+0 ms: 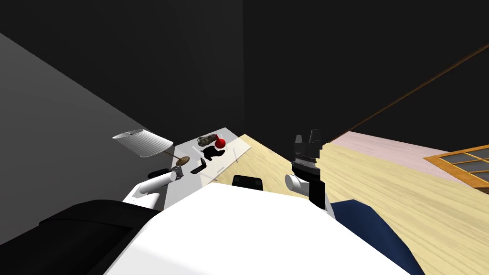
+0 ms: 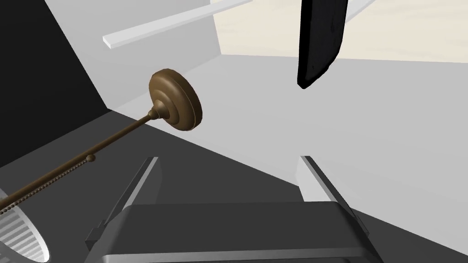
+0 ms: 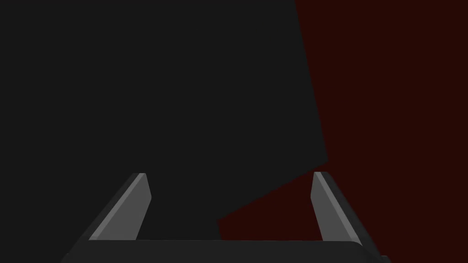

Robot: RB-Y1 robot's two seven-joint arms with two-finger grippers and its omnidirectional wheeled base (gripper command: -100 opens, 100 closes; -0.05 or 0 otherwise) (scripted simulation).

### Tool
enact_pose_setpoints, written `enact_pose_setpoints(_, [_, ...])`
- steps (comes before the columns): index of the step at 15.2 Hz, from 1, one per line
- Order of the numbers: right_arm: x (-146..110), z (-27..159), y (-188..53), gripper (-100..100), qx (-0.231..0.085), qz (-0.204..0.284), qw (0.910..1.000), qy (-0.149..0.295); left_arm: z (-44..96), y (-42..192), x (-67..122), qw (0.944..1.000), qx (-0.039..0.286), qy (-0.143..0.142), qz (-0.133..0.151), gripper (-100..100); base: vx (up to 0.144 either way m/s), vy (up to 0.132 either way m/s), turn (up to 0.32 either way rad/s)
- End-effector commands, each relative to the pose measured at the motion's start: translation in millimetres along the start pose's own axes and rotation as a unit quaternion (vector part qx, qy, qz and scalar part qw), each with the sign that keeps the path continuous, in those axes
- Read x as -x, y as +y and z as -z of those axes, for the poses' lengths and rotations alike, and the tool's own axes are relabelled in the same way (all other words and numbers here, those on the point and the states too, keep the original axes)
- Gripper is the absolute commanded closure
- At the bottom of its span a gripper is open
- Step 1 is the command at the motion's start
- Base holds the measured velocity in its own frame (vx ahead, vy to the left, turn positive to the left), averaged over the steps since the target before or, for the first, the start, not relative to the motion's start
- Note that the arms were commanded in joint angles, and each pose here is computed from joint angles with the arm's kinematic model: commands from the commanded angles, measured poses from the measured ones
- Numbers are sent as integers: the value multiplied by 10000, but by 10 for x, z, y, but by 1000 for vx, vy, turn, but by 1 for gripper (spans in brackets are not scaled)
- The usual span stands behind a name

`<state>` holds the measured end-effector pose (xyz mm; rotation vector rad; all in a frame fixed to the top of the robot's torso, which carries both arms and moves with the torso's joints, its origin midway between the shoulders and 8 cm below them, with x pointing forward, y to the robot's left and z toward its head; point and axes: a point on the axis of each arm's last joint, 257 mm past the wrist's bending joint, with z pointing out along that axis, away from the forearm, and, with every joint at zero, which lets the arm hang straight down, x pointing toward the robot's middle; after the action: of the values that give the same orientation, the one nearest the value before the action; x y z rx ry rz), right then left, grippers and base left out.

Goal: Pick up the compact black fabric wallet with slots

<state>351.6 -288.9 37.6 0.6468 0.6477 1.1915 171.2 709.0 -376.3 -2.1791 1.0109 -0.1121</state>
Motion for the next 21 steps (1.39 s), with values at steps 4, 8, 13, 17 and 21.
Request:
enact_pose_setpoints(4, [0, 0, 0, 0, 0, 1, 10000, 0, -45, 397, 317, 9961, 715, -155, 488, -100, 8, 10, -197])
enact_pose_setpoints(8, [0, 0, 0, 0, 0, 0, 10000, 0, -22, 629, 410, 9908, 1140, -191, 699, -100, 8, 9, -177])
enact_pose_setpoints(13, [0, 0, 0, 0, 0, 1, 10000, 0, 30, 948, 543, 9790, 1698, -217, 1107, -100, 7, 11, -142])
enact_pose_setpoints(17, [0, 0, 0, 0, 0, 0, 10000, 0, 104, 1222, 610, 9646, 2171, -195, 1482, -100, 10, 18, -221])
enact_pose_setpoints(21, [0, 0, 0, 0, 0, 1, 10000, 0, 202, 1473, 619, 9477, 2627, -132, 1807, -100, 11, 20, -170])
